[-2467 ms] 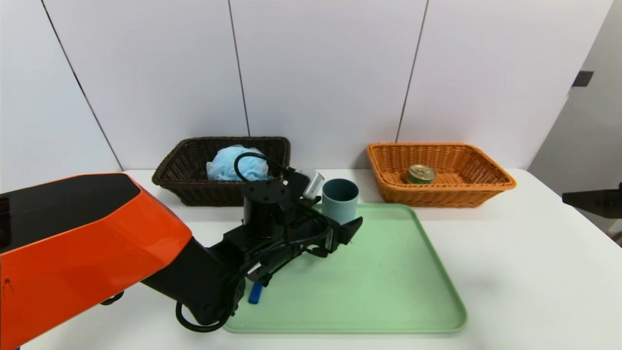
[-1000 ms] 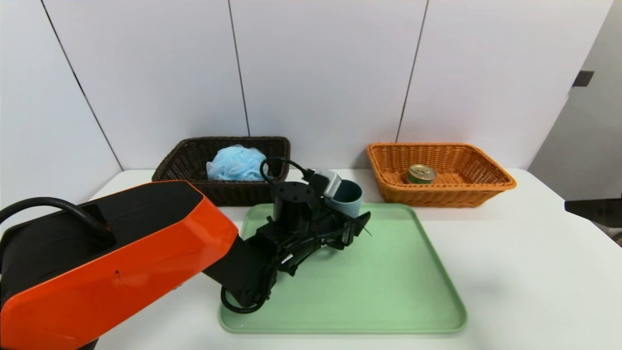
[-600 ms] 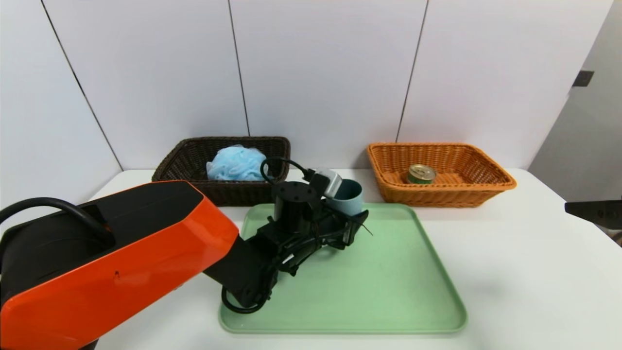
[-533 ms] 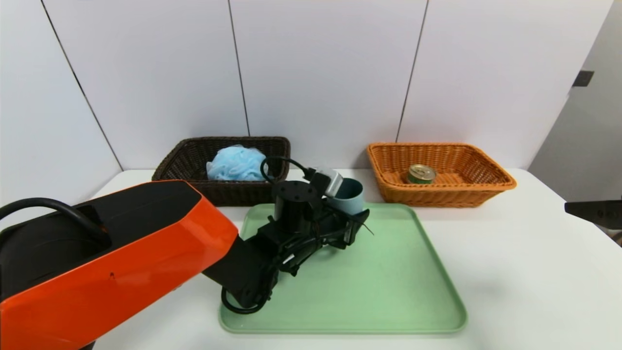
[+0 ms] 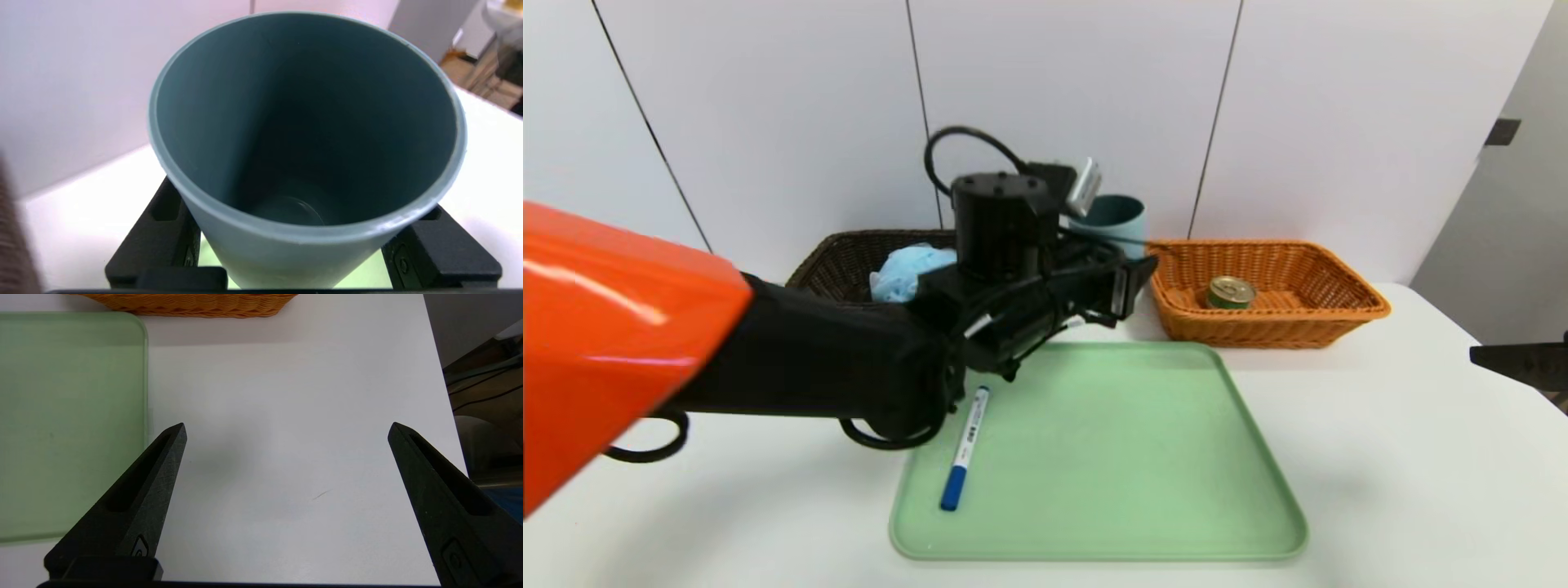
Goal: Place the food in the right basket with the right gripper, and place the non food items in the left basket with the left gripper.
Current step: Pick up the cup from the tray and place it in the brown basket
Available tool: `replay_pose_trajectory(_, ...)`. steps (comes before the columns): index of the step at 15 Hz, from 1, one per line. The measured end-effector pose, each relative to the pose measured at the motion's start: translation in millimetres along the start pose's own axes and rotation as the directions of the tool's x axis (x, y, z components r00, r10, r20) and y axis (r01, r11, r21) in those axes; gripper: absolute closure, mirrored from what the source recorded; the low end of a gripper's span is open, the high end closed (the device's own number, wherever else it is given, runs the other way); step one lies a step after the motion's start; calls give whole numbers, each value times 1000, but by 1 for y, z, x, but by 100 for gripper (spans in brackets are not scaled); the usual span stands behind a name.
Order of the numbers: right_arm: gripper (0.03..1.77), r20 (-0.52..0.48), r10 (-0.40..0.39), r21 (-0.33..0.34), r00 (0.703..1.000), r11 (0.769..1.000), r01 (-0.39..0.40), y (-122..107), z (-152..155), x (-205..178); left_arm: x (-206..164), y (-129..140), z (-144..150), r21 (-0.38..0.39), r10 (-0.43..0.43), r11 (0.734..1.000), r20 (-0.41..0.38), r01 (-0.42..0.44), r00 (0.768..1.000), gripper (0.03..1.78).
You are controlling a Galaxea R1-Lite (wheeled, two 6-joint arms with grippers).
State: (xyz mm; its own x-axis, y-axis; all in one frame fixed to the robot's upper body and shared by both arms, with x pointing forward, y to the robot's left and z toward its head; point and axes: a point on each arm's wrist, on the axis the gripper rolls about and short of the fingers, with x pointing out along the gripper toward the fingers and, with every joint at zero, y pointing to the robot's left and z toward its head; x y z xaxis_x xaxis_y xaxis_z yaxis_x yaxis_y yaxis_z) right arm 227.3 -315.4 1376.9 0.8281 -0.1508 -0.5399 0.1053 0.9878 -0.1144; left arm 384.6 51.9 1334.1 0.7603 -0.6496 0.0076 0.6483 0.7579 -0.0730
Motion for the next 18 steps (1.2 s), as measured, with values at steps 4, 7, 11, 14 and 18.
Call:
replay_pose_trajectory(4,10,-10,1,-5,1000,1000,-1,1,-1,2,-37,41,80,18,153,988,20,-153,988,66)
replay_pose_trajectory(7,10,-14,1,-6,1000,1000,-1,1,-1,3,-68,88,104,25,297,955,-5,-296,955,66)
replay_pose_trajectory(11,10,-14,3,-7,1000,1000,-3,1,-1,3,-99,145,100,29,447,894,-74,-446,891,66)
replay_pose_trajectory(14,10,-5,3,-5,1000,1000,-3,1,1,2,-106,176,85,24,518,854,-120,-519,847,66)
replay_pose_trajectory(18,10,4,3,-4,1000,1000,-3,1,3,1,-102,207,52,23,568,817,-204,-576,797,66)
